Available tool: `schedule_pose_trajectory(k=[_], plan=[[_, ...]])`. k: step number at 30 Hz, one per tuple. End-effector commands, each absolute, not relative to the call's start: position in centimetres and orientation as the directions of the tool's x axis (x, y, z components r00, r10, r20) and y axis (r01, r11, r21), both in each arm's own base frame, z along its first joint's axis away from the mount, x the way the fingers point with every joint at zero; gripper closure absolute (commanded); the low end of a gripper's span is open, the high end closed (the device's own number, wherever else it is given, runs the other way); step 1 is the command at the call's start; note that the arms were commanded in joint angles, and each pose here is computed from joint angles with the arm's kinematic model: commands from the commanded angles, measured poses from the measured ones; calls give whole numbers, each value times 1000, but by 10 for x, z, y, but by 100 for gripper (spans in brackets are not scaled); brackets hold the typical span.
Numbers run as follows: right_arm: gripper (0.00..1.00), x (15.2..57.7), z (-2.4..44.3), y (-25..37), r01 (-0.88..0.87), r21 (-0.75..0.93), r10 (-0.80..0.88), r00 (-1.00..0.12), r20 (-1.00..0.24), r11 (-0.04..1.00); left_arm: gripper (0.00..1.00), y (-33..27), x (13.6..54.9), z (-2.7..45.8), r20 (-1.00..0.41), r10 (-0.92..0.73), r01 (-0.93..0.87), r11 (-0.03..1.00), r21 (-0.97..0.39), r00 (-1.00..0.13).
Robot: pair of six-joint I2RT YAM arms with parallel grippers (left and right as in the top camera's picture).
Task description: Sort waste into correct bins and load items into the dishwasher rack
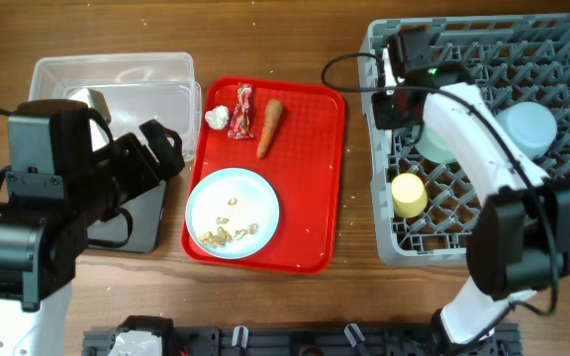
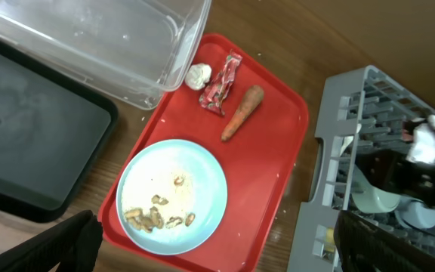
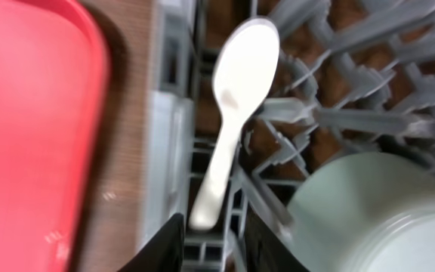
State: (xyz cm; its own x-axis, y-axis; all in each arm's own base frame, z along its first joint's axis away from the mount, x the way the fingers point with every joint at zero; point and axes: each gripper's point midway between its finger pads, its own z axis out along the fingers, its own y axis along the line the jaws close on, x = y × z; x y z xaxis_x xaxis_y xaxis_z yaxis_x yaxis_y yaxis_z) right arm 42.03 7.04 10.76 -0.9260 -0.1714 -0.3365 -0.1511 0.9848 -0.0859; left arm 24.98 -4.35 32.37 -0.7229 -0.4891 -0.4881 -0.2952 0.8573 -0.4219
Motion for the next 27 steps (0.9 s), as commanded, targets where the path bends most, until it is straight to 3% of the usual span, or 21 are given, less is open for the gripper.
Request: schedule_pose_trajectory(k=[1,2,3,4,9,14,15,18,23,27], plan=[[70,413,256,106,-249,103,-136,-778,-613,963,0,-41,251,326,-495,-493,-298,856,-422,-715],[68,399,288,115,-298,151,-127,-738,-663,943,0,-41,251,326,-495,-493,-298,856,-422,-715],[53,377,327,123,-357,191,-113,-679,-726,914,0,-41,251,326,-495,-493,-298,856,-422,-715],[0,350,360,125,-403,206,-100,-618,-780,892,0,-41,251,326,-495,-493,-298,856,-422,-715],[0,251,438,108,-408,269,46,-480,-876,872,0,-41,251,326,-495,-493,-298,856,-422,-715],[0,198,440,69,-298,167,25,-429,-903,940,0,-41,251,326,-495,-493,-298,856,-422,-715],[0,191,434,66,-318,99,-47,-420,-906,943,0,-41,251,326,-495,-493,-298,856,-422,-715],[0,193,415,66,-373,-26,-194,-420,-887,927,0,-41,251,326,-495,-493,-298,856,-422,-715],[0,236,367,68,-340,-48,-180,-369,-912,939,0,-41,251,326,-495,-493,-298,856,-422,-715],[0,237,312,69,-336,-62,-160,-273,-949,940,0,-41,251,326,-495,-493,-298,856,-422,-715]])
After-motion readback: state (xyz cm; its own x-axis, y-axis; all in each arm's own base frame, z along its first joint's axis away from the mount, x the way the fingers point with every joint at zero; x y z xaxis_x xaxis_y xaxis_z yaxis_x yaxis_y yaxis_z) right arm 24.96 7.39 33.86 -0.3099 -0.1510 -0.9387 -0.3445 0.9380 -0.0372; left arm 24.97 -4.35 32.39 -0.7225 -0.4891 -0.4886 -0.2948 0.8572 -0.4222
